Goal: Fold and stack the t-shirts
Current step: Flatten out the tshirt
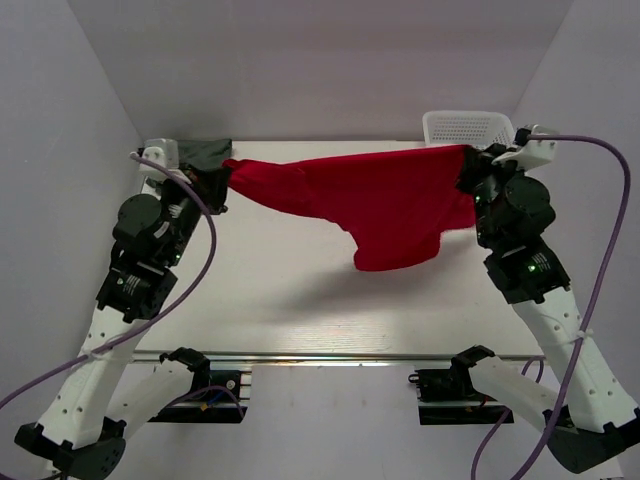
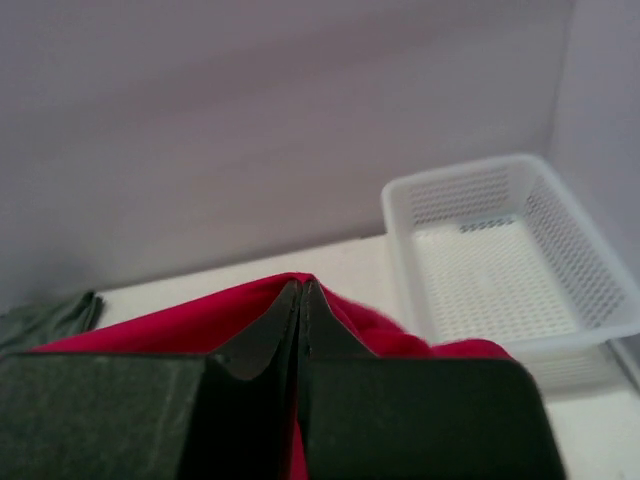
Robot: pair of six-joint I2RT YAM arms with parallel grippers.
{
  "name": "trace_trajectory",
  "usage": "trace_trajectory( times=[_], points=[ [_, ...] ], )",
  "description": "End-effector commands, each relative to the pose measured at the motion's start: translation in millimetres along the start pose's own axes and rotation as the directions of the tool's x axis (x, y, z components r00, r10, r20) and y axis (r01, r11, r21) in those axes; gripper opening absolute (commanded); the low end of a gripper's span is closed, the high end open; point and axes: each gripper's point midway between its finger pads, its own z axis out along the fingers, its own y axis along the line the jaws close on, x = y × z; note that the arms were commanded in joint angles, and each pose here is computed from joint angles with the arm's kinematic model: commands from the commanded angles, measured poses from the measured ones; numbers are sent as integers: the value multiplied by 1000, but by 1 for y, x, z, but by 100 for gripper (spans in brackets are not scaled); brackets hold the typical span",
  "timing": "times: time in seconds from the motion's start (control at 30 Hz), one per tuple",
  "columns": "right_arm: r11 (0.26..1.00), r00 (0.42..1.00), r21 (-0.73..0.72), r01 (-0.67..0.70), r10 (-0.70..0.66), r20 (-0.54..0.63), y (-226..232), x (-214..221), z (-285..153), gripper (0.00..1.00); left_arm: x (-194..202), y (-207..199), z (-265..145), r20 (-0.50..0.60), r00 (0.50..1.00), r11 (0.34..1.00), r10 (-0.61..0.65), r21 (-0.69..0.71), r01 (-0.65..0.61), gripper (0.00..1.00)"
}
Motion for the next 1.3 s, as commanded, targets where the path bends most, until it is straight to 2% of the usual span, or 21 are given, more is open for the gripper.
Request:
trace_trajectory(
  times=[0.0, 0.1, 0.17, 0.23, 0.27, 0.4, 0.53, 0.63, 0.7, 0.8, 0.83, 0.9, 0.93, 1.0, 1.03, 1.1, 1.13, 1.17, 1.2, 1.23, 1.27],
  points=[
    [986, 982, 163, 18, -48, 182, -29, -70, -11, 0, -46, 22, -22, 130, 991, 989, 8, -148, 12, 0],
    [989, 969, 145, 29, -63, 237, -27, -100, -22, 0, -68, 21, -35, 181, 983, 987, 25, -159, 4, 0],
    [998, 951, 50, 26, -40, 308, -10, -131, -31, 0, -81, 11, -40, 212, 977, 994, 27, -114, -3, 0],
    [999, 943, -6, 36, -32, 332, -2, -145, -39, 0, -96, 0, -49, 244, 969, 997, 51, -64, -37, 0],
    [993, 927, -83, 79, -43, 372, 10, -163, -51, 0, -103, -4, -55, 268, 962, 998, 45, -42, -35, 0],
    [974, 895, -193, 120, -22, 446, 20, -199, -90, 0, -132, -16, -82, 354, 935, 999, 40, 10, -46, 0],
    [957, 878, -254, 141, -3, 479, 26, -210, -110, 0, -138, -31, -99, 381, 924, 993, 29, 95, -70, 0],
    [947, 893, -283, 151, -8, 450, 34, -200, -103, 0, -124, -29, -86, 341, 940, 993, 28, 95, -64, 0],
    [946, 914, -283, 158, -31, 405, 40, -179, -84, 0, -107, -26, -64, 285, 958, 995, 31, 80, -56, 0],
    [953, 945, -257, 160, -72, 320, 46, -139, -44, 0, -55, -9, -26, 132, 990, 999, 40, 20, -43, 0],
    [955, 968, -239, 174, -121, 221, 49, -90, -12, 0, -28, 1, -2, 70, 996, 999, 50, -13, -49, 0],
    [965, 975, -198, 169, -134, 179, 47, -58, 15, 0, 34, 37, 26, -63, 998, 988, 16, -152, -26, 0],
    [970, 985, -171, 172, -164, 61, 49, -5, 48, 0, 68, 54, 36, -141, 990, 976, 6, -214, -37, 0],
    [972, 981, -139, 188, -192, -14, 46, 33, 72, 0, 141, 91, 59, -309, 949, 928, -64, -367, -57, 0],
    [970, 971, -129, 205, -218, -94, 47, 73, 92, 0, 167, 106, 62, -373, 923, 908, -95, -413, -73, 7],
    [957, 924, -148, 250, -281, -258, 47, 156, 129, 0, 233, 129, 63, -540, 825, 873, -166, -470, -132, 26],
    [952, 902, -170, 254, -297, -314, 49, 180, 134, 0, 245, 137, 65, -566, 801, 861, -196, -490, -136, 38],
    [947, 861, -185, 264, -318, -397, 48, 216, 144, 0, 262, 140, 61, -618, 754, 861, -223, -487, -144, 58],
    [945, 844, -195, 263, -323, -429, 52, 237, 159, 0, 272, 145, 61, -635, 731, 852, -248, -502, -147, 70],
    [942, 815, -195, 273, -334, -474, 52, 245, 161, 19, 279, 152, 64, -645, 713, 836, -274, -526, -155, 81],
    [938, 771, -187, 291, -346, -535, 46, 272, 168, 33, 280, 153, 64, -651, 707, 834, -276, -528, -160, 87]
  ],
)
